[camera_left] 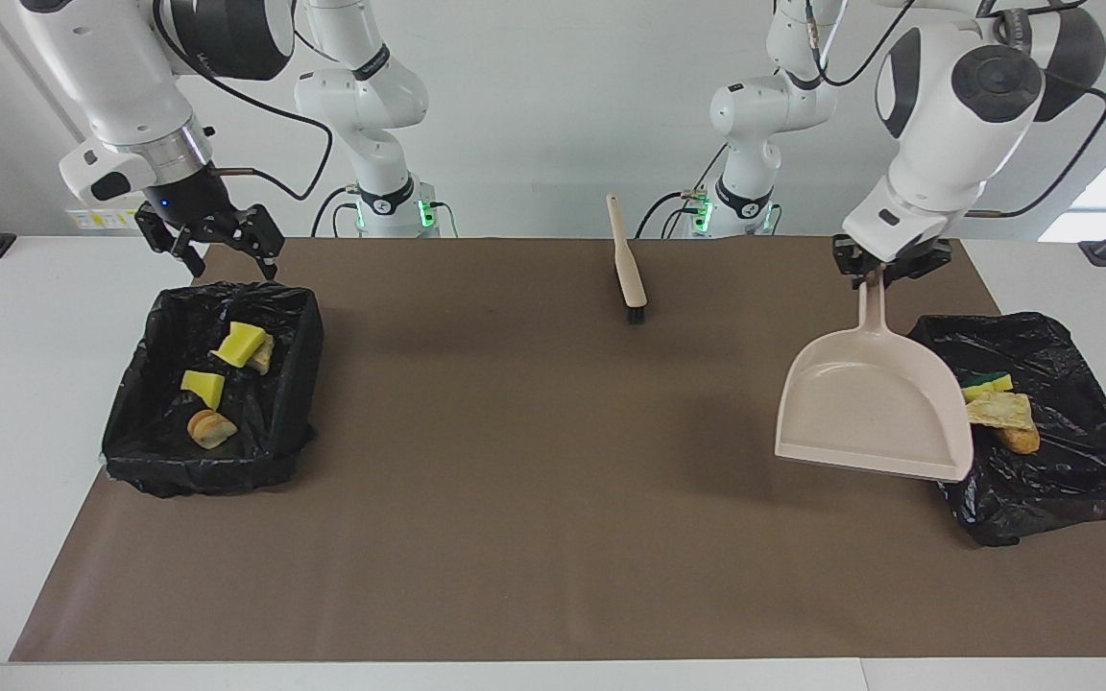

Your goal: Sweep and dump trash in bin

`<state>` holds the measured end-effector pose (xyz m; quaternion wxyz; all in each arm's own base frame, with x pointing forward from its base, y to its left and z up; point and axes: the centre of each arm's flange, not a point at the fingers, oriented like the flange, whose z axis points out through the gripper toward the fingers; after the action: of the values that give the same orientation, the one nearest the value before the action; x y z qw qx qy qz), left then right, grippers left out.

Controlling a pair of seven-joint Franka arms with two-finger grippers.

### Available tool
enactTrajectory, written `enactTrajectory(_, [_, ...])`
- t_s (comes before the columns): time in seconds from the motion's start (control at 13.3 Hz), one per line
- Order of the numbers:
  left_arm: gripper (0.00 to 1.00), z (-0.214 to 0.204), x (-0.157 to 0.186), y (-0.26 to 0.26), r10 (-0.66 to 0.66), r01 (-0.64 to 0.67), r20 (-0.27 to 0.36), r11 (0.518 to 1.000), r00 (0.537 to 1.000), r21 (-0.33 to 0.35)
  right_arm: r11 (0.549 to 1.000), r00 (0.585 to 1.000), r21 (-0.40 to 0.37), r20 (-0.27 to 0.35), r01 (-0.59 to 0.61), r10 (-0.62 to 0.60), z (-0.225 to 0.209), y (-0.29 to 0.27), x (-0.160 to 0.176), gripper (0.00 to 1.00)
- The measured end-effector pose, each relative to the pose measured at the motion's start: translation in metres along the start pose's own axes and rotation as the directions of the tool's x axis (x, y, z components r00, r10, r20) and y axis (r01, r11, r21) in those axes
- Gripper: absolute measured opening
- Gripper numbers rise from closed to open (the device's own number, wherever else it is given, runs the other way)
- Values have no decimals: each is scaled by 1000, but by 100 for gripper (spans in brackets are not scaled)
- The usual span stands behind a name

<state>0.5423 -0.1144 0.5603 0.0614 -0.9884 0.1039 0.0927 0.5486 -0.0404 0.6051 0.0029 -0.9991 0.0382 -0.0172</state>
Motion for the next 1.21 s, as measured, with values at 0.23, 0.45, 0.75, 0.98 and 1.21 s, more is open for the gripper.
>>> enactTrajectory(0.23, [32, 9, 7, 74, -75, 70, -62, 995, 995, -77, 1000, 1000, 0, 0, 0, 0, 0, 0, 0, 100])
enactTrajectory(0.45, [32, 42, 5, 161, -103, 92, -115, 991, 988, -101, 1000, 1000, 0, 0, 0, 0, 0, 0, 0, 100])
enactTrajectory(0.75, [32, 101, 7, 231, -133, 116, -116, 983, 984, -140, 1000, 1000, 0, 0, 0, 0, 0, 0, 0, 100])
enactTrajectory(0.98, [32, 124, 12, 262, -136, 116, -113, 980, 984, -164, 1000, 1000, 0, 0, 0, 0, 0, 0, 0, 100])
enactTrajectory(1.21, [32, 153, 13, 284, -93, 74, -134, 988, 987, -138, 1000, 1000, 0, 0, 0, 0, 0, 0, 0, 100])
